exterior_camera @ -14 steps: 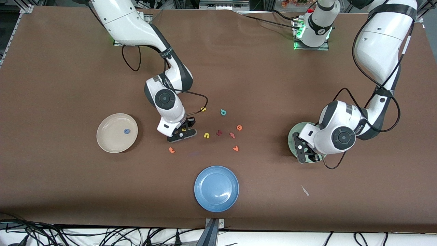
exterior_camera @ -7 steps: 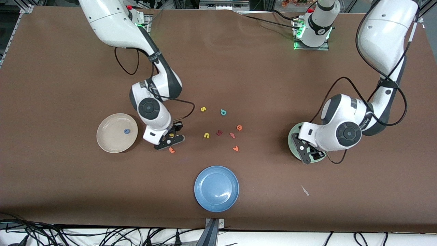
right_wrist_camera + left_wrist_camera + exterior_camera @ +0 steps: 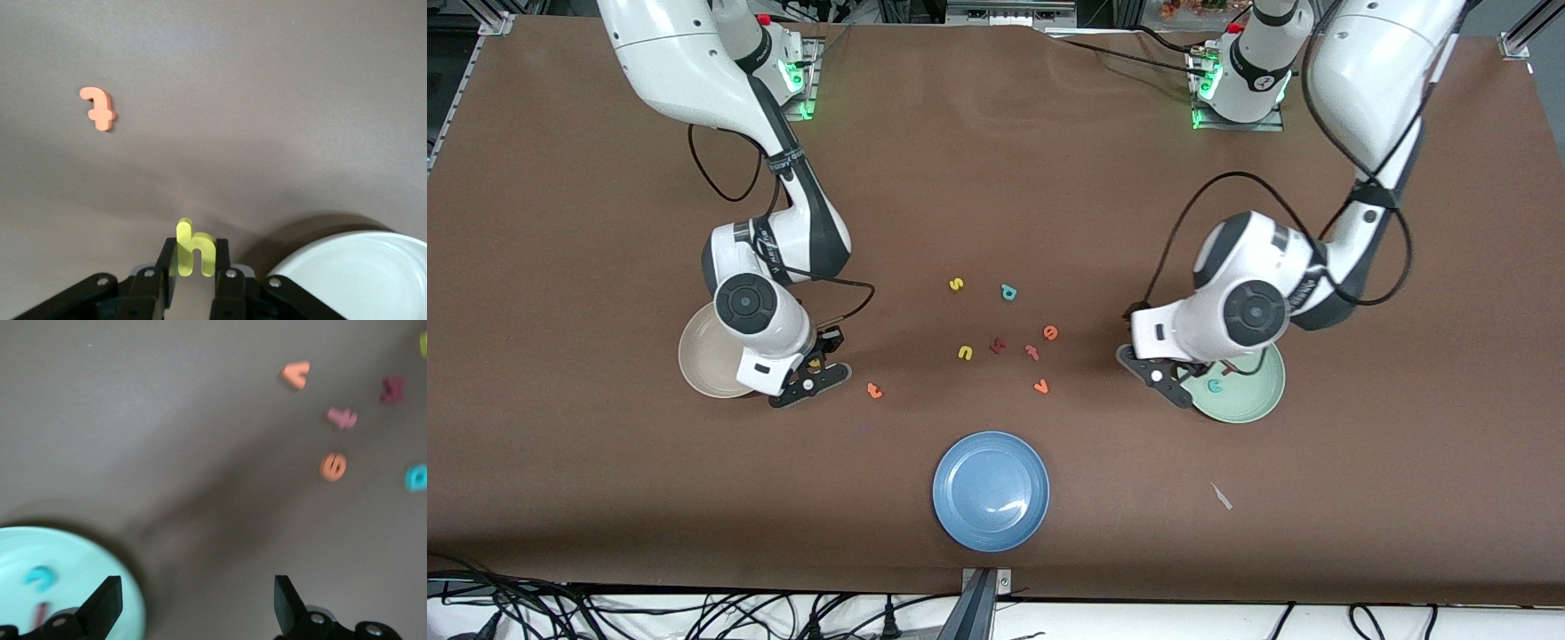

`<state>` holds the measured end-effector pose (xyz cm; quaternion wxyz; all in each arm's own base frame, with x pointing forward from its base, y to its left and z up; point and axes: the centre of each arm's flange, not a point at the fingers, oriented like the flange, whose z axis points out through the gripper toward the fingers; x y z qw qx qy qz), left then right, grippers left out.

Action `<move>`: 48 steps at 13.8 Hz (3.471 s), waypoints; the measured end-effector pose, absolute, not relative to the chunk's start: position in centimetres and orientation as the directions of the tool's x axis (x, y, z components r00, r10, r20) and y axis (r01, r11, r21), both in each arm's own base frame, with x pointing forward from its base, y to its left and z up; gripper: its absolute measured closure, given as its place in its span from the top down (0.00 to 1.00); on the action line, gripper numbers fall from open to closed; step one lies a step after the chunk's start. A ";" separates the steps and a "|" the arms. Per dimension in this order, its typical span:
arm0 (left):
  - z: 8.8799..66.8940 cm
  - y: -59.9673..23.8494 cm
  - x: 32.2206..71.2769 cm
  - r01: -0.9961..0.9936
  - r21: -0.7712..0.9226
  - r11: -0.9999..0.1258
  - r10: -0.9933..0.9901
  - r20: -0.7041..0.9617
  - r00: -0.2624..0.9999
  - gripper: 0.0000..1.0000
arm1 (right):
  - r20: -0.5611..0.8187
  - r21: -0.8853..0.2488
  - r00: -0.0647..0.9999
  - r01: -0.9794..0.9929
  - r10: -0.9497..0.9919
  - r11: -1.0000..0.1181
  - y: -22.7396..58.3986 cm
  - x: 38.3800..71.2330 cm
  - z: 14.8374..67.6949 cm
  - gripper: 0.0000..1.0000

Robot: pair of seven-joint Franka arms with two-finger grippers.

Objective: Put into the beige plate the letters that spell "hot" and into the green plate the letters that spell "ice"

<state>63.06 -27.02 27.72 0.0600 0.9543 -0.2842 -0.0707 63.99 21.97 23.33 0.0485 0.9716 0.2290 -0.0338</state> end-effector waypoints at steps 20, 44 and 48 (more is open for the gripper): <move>17.5 -39.6 57.0 -0.559 0.123 -0.820 -0.566 -0.027 0.824 0.35 | -0.160 0.046 0.923 0.360 0.349 -0.932 5.4 66.4 22.8 0.81; 26.8 -15.4 65.4 -0.742 0.086 -0.665 -0.741 -0.200 0.641 0.26 | 0.000 -0.036 0.916 0.401 0.401 -0.916 27.3 64.8 20.8 1.00; 23.5 -14.3 65.6 -0.784 0.032 -0.620 -0.763 -0.257 0.593 0.26 | 0.015 -0.036 0.912 0.410 0.409 -0.912 27.8 65.9 20.3 1.00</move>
